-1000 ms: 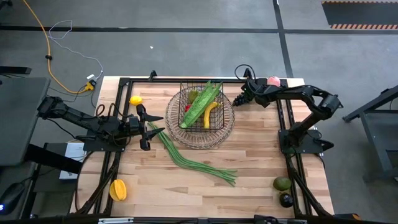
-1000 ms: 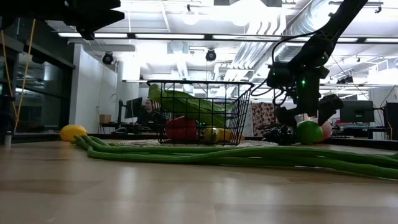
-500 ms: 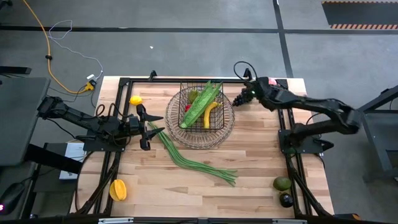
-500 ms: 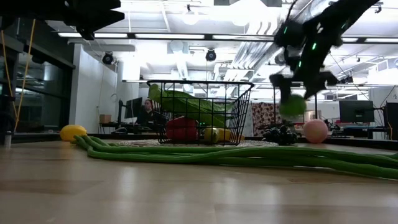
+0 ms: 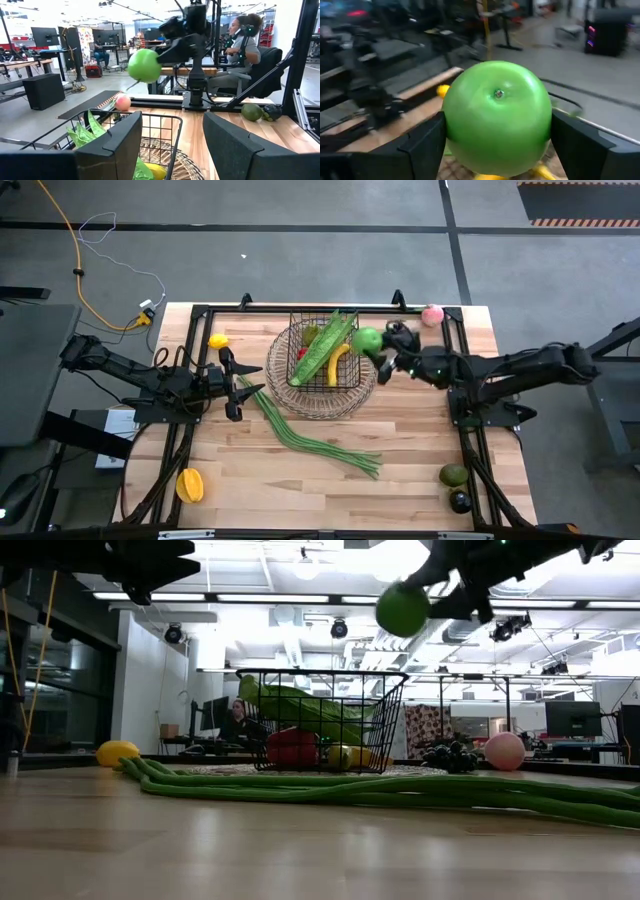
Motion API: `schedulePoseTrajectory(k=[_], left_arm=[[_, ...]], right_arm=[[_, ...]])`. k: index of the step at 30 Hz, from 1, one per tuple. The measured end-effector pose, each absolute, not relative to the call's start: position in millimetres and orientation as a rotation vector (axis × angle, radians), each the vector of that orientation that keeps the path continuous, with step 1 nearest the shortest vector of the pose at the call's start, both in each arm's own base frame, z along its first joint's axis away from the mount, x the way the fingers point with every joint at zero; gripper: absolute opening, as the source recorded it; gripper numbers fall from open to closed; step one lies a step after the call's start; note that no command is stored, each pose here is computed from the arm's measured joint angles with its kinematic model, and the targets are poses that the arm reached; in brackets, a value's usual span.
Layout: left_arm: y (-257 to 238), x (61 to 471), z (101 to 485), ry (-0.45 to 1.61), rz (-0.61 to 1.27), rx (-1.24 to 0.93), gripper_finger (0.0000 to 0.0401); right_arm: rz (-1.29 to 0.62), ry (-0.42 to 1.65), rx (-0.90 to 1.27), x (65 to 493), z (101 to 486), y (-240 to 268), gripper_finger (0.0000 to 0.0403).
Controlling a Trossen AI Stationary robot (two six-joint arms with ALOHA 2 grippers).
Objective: Build produce basket
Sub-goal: Put the green apple into the black mesh basket
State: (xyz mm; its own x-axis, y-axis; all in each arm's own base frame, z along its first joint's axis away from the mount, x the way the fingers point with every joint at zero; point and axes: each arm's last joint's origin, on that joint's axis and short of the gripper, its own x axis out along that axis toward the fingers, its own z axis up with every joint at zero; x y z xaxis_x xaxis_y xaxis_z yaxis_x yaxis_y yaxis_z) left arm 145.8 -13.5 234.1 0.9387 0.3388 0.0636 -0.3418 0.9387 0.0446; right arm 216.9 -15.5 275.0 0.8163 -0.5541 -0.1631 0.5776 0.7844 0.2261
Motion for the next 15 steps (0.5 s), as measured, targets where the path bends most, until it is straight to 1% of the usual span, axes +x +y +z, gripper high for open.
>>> schedulePoseTrajectory(k=[6,10,15], left_arm=[[-13,146,234,-0.055,0.347,0.055,0.0200],[-13,146,234,-0.056,0.348,0.055,0.0200],[-13,146,234,-0.054,0.352,0.062,0.0200]], right_arm=[[-0.503,0.019,0.233,241,264,0,0.0303],[-0.441,0.039,0.207,256,251,3,0.0303],[-0.426,0.110,0.183,265,241,-1,0.0303]])
